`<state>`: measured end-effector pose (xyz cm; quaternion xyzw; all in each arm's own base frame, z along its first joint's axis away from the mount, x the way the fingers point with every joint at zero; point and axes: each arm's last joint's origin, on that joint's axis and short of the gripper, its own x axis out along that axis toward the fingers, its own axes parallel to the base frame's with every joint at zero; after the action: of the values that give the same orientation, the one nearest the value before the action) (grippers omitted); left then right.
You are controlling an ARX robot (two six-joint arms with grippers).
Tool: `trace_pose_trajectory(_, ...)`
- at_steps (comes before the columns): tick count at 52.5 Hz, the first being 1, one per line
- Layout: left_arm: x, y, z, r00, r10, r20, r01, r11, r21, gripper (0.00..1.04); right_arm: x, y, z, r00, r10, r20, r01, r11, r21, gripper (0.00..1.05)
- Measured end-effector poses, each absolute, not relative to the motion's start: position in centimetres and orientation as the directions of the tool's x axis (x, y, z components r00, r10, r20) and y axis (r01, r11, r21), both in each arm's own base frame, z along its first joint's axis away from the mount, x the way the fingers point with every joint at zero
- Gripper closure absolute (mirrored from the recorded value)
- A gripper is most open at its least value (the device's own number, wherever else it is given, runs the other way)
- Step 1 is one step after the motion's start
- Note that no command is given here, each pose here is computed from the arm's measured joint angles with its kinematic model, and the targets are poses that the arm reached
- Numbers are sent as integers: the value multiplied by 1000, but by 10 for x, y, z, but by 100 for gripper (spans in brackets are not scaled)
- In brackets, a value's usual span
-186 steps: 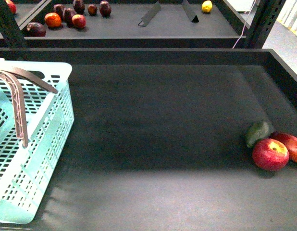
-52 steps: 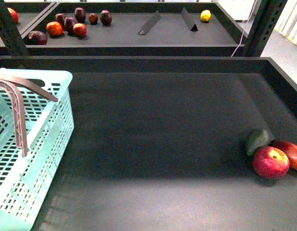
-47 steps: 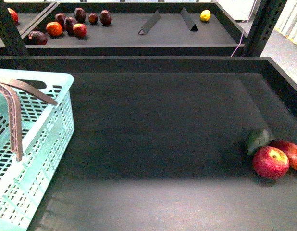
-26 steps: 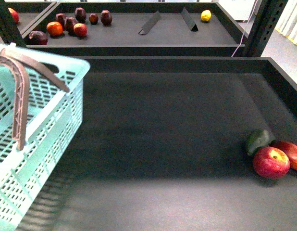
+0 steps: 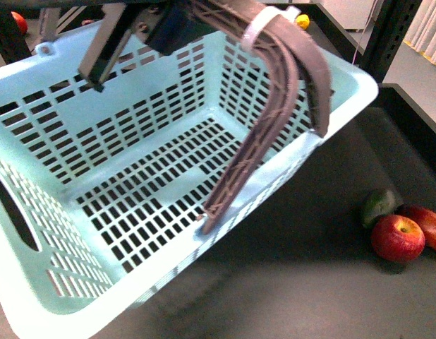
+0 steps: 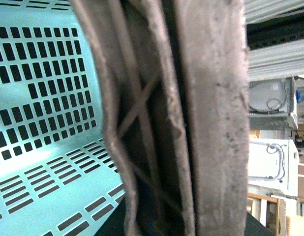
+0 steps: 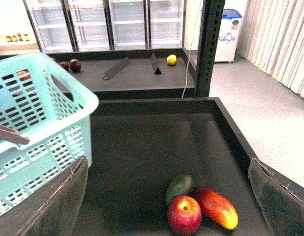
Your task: Pick apple with right arm and hold basket with left
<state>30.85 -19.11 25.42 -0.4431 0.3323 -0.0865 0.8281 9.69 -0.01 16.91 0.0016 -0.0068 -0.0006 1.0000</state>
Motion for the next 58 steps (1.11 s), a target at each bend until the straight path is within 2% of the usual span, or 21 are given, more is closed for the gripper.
trace_pose_trajectory(13,300,-225,258,724,-511,-463,-60,622,-780,89,97,0,169,1000,-1,14,1,1000,4,9)
trace_pose_trajectory(38,299,-229,257,721,-516,-463,-39,636,-771,89,97,0,169,1000,-5,9,5,1000,8,9)
trace_pose_trajectory(40,299,-229,257,721,-516,-463,-39,636,-771,89,97,-1,168,996,-48,-71,51,998,43,9)
trace_pose_trajectory(41,299,-229,257,721,-516,-463,-39,636,-771,89,98,-1,169,983,-85,-165,100,991,84,9)
trace_pose_trajectory(43,299,-229,257,721,-516,-463,-40,636,-771,89,100,-5,170,915,-174,-364,236,962,134,9)
trace_pose_trajectory(46,299,-229,257,721,-516,-462,-37,637,-770,89,108,-12,167,811,-220,-542,378,904,199,9)
trace_pose_trajectory(49,299,-229,257,719,-520,-461,-35,636,-771,89,119,-20,164,778,-232,-584,439,866,240,9)
trace_pose_trajectory(53,300,-229,257,719,-519,-461,-36,635,-772,89,140,-33,166,780,-230,-582,465,835,295,9)
trace_pose_trajectory(58,300,-229,257,722,-516,-461,-36,637,-770,89,170,-45,165,782,-249,-571,469,839,276,9)
